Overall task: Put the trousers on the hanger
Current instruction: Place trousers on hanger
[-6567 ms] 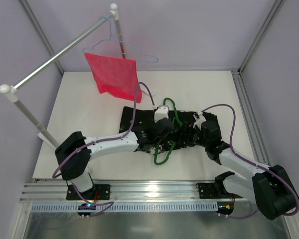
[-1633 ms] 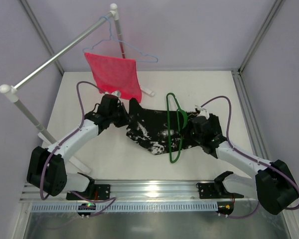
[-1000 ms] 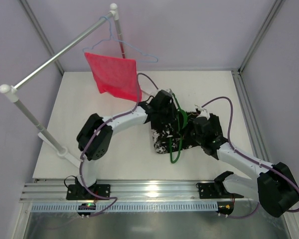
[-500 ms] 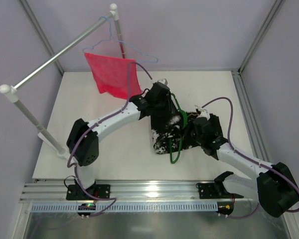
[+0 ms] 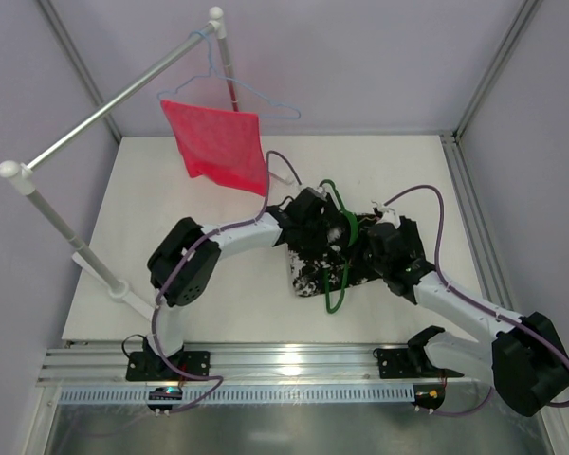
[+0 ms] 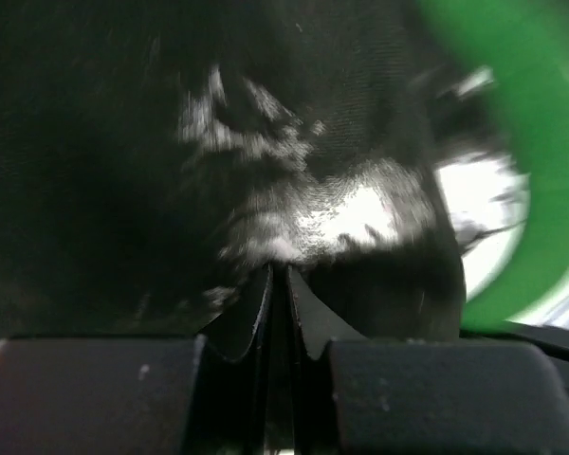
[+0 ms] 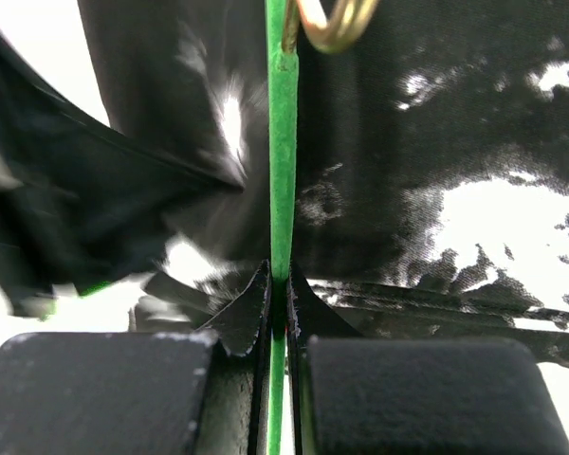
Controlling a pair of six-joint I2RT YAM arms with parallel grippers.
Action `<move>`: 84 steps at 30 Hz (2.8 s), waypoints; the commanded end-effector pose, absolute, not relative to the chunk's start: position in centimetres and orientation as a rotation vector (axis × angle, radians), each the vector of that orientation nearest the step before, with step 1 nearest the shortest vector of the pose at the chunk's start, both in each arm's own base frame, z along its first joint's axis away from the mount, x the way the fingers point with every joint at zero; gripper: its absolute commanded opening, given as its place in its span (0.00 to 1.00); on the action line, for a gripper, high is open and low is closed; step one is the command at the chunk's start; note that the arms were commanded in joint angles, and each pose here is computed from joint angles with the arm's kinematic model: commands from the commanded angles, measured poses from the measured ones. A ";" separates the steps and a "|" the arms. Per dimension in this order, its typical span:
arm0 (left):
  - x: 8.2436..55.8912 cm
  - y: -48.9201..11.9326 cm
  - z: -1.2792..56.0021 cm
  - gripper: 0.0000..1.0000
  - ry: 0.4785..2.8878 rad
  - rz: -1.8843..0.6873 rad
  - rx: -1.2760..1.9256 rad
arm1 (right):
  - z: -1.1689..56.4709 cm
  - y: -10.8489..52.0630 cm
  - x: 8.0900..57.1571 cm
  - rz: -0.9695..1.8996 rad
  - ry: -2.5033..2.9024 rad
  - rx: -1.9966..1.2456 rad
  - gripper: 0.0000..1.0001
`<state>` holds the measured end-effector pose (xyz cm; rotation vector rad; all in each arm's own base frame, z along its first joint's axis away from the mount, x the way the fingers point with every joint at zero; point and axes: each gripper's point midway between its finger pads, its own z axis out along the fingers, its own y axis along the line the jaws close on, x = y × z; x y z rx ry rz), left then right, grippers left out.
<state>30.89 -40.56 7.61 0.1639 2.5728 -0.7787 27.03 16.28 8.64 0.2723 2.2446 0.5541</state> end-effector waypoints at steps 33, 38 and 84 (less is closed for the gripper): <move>30.1 -40.2 7.9 0.33 2.604 -0.801 0.096 | 12.8 18.5 25.9 0.753 2.157 0.169 0.04; 28.8 -41.2 11.8 0.35 2.559 -1.043 0.066 | 12.2 18.5 25.6 0.748 2.181 0.156 0.04; 26.3 -41.1 9.2 0.29 2.630 -1.098 0.057 | 12.7 17.9 25.5 0.711 2.205 0.195 0.04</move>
